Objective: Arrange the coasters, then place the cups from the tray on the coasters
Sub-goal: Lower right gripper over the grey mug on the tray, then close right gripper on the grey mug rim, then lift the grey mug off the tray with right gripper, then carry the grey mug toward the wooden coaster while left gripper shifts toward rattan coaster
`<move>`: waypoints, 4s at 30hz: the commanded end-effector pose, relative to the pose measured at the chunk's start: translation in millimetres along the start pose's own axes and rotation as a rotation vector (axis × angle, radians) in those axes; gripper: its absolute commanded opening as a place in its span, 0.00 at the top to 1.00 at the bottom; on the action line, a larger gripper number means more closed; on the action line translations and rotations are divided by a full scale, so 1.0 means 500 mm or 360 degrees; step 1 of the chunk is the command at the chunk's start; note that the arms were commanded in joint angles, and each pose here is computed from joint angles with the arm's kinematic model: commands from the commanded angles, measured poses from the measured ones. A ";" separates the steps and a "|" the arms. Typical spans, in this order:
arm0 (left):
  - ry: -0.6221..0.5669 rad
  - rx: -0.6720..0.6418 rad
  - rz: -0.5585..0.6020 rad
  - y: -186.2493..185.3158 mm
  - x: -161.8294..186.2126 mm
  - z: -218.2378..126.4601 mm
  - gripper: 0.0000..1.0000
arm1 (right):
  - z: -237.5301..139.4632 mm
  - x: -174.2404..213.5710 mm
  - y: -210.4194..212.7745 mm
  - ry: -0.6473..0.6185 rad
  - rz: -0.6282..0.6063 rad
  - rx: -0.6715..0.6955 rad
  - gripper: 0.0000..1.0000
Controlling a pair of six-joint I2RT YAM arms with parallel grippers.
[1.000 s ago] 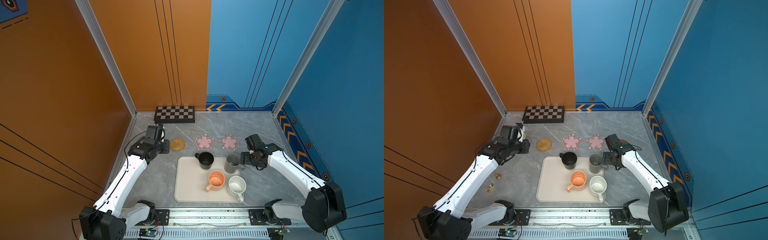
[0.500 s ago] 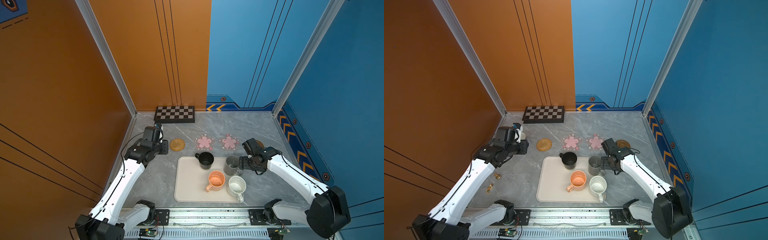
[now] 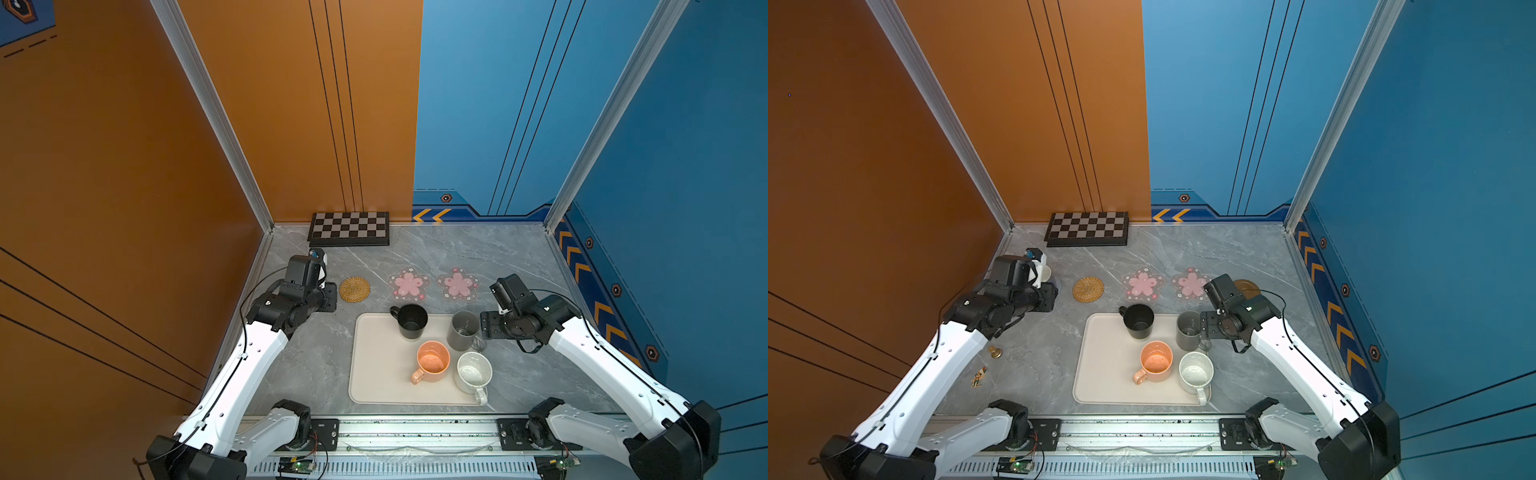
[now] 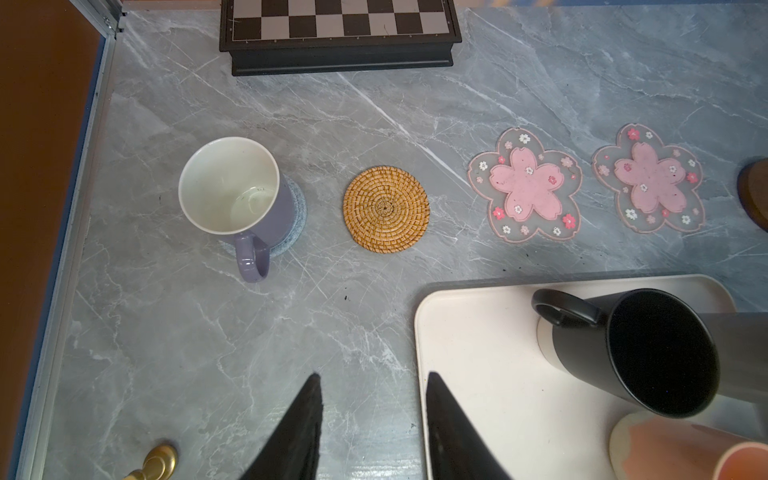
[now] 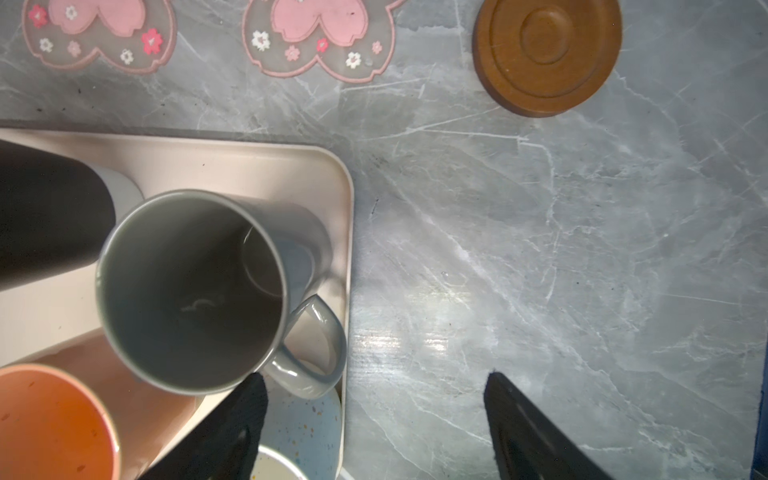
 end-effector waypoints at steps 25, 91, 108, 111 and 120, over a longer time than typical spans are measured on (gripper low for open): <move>0.0025 0.0048 0.0003 -0.006 0.012 -0.014 0.56 | 0.081 0.044 0.073 0.0149 -0.0189 -0.0203 0.30; 0.0189 -0.0004 0.0010 -0.013 0.033 0.050 0.57 | 0.089 -0.076 0.110 -0.0106 -0.0335 0.0039 1.00; 0.0186 0.0012 -0.0007 -0.033 0.020 0.072 0.58 | 0.025 -0.163 0.027 -0.0313 -0.0280 0.0207 1.00; 0.0194 -0.0001 -0.0014 -0.032 0.021 0.078 0.58 | 0.026 -0.172 0.008 -0.0308 -0.0251 0.0195 1.00; 0.0195 -0.0010 0.0008 -0.041 0.008 0.087 0.58 | 0.031 -0.191 -0.086 -0.0296 -0.0058 0.0283 1.00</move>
Point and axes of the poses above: each gripper's point midway between its finger pads, its own z axis out along the fingers, its own y axis along the line the jaws close on, x = y × z, the point moved 4 cm from there along -z, back along the fingers, and after that the axes turned 8 degrees about -z, right-handed, at the moved point
